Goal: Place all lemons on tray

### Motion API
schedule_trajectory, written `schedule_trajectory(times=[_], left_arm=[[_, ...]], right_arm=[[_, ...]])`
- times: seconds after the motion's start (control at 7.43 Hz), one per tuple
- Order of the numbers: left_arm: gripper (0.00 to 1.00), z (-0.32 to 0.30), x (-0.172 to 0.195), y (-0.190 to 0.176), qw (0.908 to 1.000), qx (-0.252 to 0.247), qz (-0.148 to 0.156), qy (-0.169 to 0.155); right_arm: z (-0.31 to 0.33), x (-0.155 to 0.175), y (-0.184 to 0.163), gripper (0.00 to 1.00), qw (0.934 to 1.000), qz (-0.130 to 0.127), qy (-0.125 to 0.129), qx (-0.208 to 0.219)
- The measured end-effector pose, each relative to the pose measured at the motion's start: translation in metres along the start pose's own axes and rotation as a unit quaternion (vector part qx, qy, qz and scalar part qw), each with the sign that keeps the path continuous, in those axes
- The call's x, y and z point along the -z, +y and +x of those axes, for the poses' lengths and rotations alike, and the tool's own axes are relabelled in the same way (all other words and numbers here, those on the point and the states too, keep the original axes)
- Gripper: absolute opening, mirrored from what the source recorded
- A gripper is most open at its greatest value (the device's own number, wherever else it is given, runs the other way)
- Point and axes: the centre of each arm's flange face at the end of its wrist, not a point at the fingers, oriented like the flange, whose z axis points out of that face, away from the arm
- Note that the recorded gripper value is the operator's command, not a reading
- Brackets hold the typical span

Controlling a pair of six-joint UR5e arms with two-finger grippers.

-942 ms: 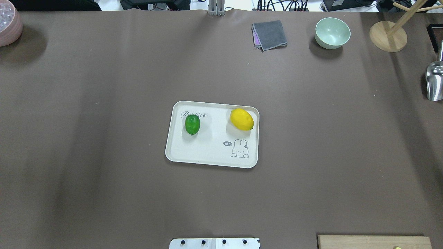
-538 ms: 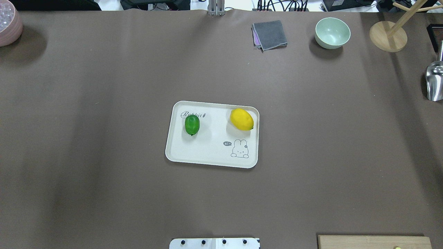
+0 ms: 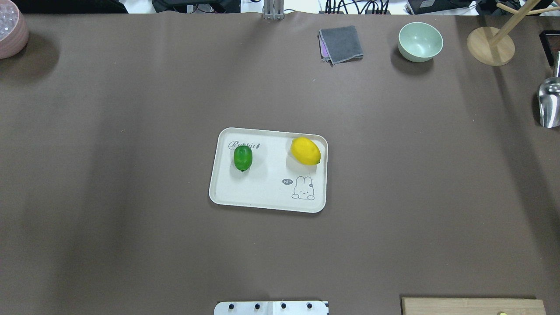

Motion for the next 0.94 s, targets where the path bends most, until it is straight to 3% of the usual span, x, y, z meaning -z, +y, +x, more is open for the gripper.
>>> schedule_trajectory(times=[0.94], left_arm=[[0.98, -0.0032, -0.0023, 0.0019, 1.0000, 0.001, -0.002, -0.001]], right_arm=[[-0.0004, 0.0004, -0.0010, 1.00, 1.0000, 0.000, 0.000, -0.001]])
